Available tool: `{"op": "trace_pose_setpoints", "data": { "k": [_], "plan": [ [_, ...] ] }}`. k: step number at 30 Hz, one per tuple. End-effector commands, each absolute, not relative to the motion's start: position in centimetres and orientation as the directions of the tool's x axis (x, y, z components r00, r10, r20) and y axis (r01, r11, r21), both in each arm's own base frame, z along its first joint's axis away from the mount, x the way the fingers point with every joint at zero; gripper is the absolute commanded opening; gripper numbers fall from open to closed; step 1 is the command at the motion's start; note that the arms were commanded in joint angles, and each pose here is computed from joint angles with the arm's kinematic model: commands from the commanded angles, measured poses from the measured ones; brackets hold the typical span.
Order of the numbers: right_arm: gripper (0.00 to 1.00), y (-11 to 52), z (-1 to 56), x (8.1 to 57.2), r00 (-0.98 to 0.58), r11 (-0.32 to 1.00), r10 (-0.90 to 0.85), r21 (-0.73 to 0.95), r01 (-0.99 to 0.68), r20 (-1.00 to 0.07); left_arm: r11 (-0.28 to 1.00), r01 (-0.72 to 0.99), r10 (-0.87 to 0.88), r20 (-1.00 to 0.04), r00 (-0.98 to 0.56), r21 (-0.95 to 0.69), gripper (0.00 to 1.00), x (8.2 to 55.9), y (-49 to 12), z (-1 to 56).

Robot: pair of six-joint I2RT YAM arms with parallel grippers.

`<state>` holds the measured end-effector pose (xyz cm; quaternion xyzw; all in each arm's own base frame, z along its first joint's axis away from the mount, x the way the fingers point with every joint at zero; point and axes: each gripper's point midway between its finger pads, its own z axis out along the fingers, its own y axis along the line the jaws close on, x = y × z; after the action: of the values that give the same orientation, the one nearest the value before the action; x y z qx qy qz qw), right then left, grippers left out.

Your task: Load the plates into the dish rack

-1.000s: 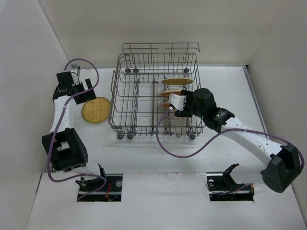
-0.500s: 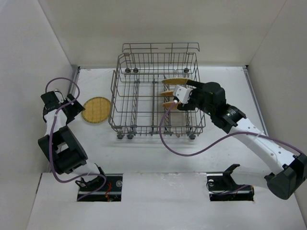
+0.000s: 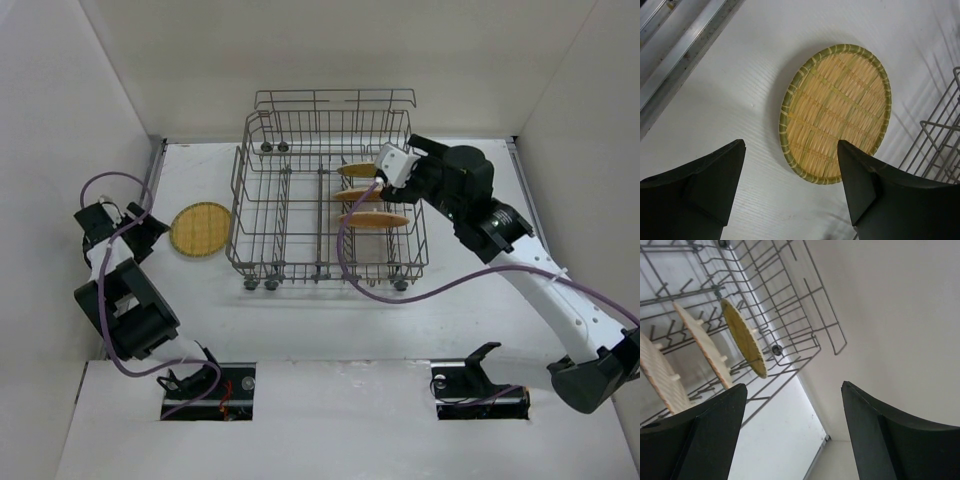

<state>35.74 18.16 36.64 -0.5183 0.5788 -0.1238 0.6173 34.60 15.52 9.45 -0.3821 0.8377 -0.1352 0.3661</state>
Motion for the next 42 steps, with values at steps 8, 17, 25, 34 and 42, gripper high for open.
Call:
{"op": "trace_pose_setpoints", "data": {
  "k": [8, 17, 25, 34, 42],
  "plan": [
    [0.82, 15.3, 40.8, 37.4, 0.236, 0.496, -0.769, -0.787, -0.366, -0.594, 0.614, -0.552, -0.789, -0.46, -0.406, -0.565, 0.72, 35.5, 15.9, 6.4],
    [0.82, 14.8, 41.1, 37.6, 0.211, 0.474, -0.798, -0.805, -0.357, -0.564, 0.577, -0.557, -0.816, -0.396, -0.42, -0.598, 0.62, 36.9, 15.1, 3.8],
    [0.82, 14.9, 41.5, 37.6, 0.207, 0.454, -0.817, -0.822, -0.343, -0.538, 0.559, -0.532, -0.82, -0.327, -0.47, -0.636, 0.55, 39.9, 13.2, 1.9],
    [0.81, 14.2, 41.7, 37.2, 0.177, 0.457, -0.83, -0.828, -0.324, -0.528, 0.564, -0.509, -0.801, -0.281, -0.529, -0.65, 0.22, 42.0, 10.5, 0.7],
    [0.8, 14.5, 41.5, 37.1, 0.171, 0.454, -0.834, -0.829, -0.326, -0.524, 0.556, -0.518, -0.806, -0.268, -0.528, -0.651, 0.03, 41.5, 10.8, 0.4]
  ]
}}
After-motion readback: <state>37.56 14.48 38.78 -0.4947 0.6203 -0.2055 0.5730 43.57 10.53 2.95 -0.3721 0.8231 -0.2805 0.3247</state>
